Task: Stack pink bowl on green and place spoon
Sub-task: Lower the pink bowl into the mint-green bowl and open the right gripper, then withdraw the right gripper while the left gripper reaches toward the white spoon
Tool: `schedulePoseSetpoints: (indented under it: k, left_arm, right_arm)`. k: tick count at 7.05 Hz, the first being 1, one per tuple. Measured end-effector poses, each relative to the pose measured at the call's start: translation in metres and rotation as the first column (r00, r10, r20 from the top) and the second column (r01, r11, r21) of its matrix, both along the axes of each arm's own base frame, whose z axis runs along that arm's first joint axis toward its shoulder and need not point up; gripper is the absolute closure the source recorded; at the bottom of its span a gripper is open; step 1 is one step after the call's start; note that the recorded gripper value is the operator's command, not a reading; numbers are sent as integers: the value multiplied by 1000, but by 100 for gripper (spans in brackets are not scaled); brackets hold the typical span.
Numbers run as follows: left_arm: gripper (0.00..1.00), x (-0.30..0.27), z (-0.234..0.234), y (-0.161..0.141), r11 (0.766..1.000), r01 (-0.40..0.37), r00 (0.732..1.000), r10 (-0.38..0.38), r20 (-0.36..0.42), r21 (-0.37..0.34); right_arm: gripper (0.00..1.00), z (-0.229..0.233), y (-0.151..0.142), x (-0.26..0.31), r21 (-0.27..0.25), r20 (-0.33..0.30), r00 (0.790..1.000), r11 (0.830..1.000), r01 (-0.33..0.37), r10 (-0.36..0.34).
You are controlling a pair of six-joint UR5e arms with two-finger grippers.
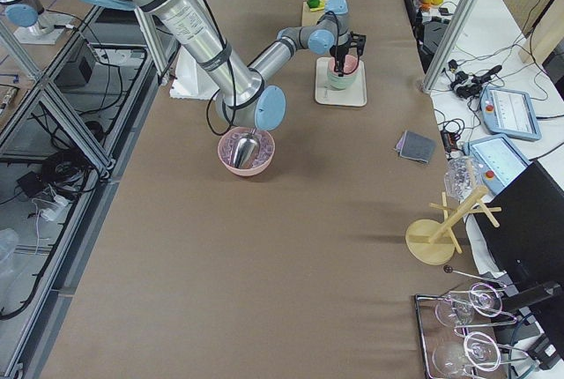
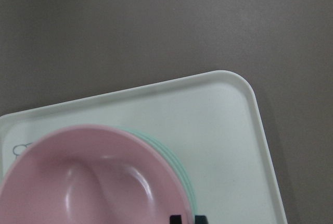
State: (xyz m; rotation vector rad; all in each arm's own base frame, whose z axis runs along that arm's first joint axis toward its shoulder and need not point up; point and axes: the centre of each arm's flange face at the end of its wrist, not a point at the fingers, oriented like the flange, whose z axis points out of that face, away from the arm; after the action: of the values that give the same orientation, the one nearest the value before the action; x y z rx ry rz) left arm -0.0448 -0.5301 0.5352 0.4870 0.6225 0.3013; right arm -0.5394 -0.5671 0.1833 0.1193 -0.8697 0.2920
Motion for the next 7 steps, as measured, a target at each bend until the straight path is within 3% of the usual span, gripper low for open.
schedulePoseSetpoints:
  k: [2,4,5,7]
  left_arm:
    - [2,1,-3,-3,1000,20,1000,-20,-11,-17]
    - [2,29,-14,-10,989,104,991,-112,-79,-106]
    - [2,56,-21,-11,975,156,975,-177,-132,-158]
    - [2,128,-38,-10,939,216,935,-277,-220,-267]
  right_arm:
    - [0,1,-9,12,0,3,1000,1000,-11,11]
    - [0,19,-35,51,14,-5,1000,1000,5,-5]
    - [0,30,-50,83,29,-2,1000,999,29,-29]
    - [0,80,-74,170,109,-17,990,984,140,-139]
